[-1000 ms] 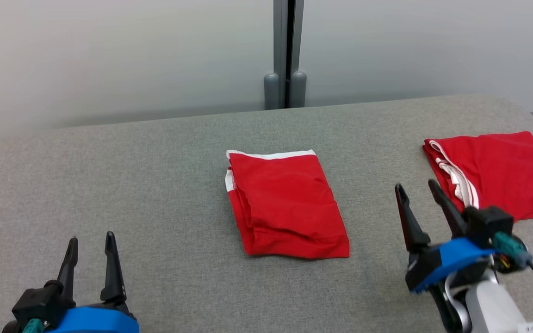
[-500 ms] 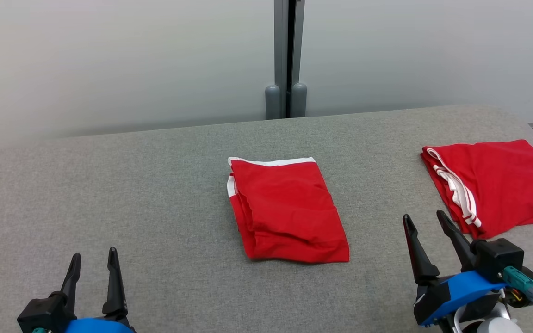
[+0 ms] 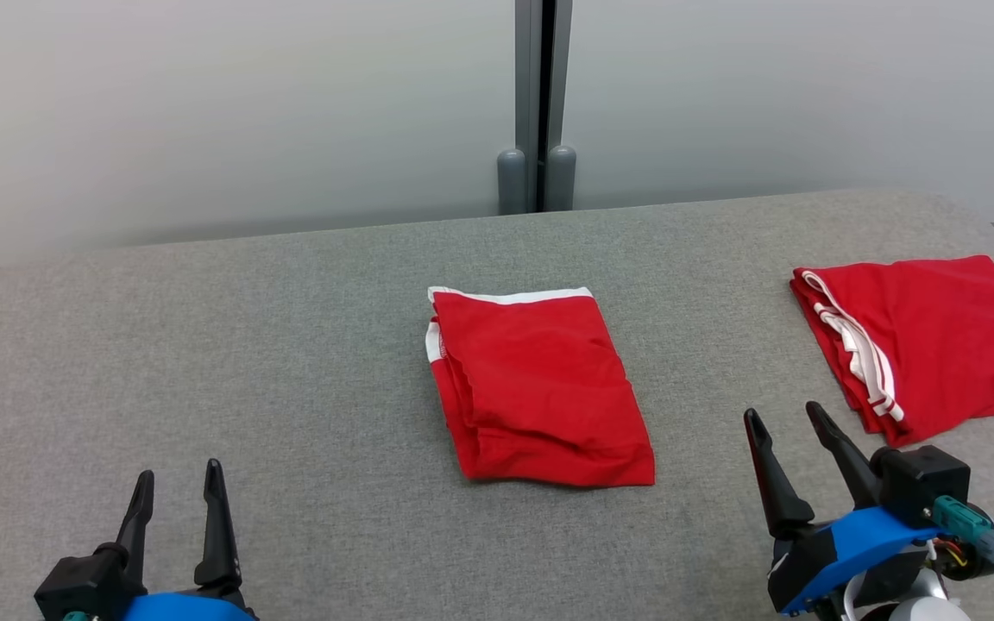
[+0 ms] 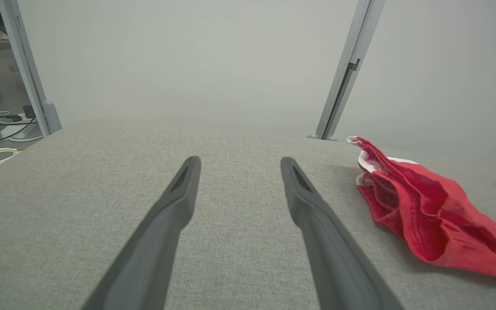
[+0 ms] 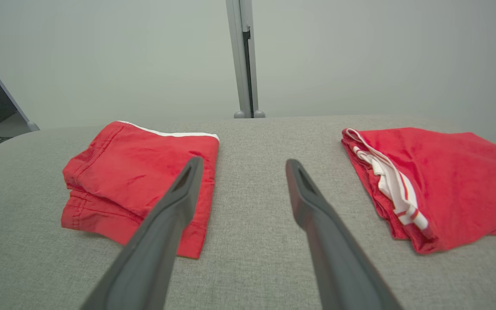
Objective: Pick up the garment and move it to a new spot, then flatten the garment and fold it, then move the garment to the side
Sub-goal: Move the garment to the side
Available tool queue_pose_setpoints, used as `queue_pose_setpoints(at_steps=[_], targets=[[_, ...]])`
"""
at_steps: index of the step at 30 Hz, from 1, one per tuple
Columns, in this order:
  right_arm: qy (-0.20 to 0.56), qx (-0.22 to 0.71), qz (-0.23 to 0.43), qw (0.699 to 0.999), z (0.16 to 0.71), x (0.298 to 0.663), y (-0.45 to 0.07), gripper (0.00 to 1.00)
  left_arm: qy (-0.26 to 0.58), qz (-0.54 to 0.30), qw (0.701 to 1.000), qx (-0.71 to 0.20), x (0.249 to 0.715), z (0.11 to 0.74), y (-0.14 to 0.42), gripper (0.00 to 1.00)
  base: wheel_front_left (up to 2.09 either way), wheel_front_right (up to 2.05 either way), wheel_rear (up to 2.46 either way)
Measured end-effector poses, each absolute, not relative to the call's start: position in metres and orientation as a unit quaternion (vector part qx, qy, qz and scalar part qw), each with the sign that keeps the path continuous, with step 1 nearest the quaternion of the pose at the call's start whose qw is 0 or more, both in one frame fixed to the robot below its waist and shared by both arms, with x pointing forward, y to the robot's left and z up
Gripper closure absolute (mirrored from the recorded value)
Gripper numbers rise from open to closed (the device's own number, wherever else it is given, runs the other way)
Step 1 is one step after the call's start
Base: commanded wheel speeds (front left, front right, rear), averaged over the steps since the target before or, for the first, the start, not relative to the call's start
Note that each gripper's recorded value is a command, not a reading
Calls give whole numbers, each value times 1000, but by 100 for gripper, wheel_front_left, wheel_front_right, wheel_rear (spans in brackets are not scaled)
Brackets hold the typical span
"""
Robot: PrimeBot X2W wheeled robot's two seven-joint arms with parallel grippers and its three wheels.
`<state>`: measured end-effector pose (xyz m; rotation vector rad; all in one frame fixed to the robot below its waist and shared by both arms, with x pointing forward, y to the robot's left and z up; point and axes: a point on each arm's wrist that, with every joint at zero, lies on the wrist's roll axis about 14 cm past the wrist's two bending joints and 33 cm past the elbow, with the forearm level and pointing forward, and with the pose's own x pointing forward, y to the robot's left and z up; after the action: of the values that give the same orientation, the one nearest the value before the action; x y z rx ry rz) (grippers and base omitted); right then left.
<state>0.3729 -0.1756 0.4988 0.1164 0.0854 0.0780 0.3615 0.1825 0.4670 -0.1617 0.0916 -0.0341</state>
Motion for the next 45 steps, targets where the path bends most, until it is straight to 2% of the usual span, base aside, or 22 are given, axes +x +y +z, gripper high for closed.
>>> queue_pose_setpoints(at_steps=[6, 11, 17, 22, 28, 34, 44, 45], targets=[[45, 57, 53, 996, 500, 378, -167, 0, 44, -15, 996, -81, 361, 468, 184, 0, 0, 0, 0], [49, 47, 82, 994, 514, 401, -149, 0, 39, -11, 996, -81, 359, 471, 185, 0, 0, 0, 0], [146, 68, 115, 980, 498, 436, -125, 0, 36, -8, 996, -82, 355, 474, 187, 0, 0, 0, 0], [235, 81, 112, 962, 471, 461, -119, 0, 30, 1, 996, -83, 353, 476, 194, 0, 0, 0, 0], [316, 76, 100, 940, 431, 473, -112, 0, 32, 15, 996, -81, 346, 473, 205, 0, 0, 0, 0], [349, 82, 99, 928, 411, 485, -98, 0, 32, 29, 996, -79, 342, 472, 215, 0, 0, 0, 0], [412, 73, 98, 903, 376, 483, -88, 0, 49, 43, 995, -74, 342, 459, 228, 0, 0, 0, 0], [413, 85, 98, 902, 377, 484, -87, 50, 50, 42, 995, -75, 343, 458, 227, 0, 0, 0, 0]])
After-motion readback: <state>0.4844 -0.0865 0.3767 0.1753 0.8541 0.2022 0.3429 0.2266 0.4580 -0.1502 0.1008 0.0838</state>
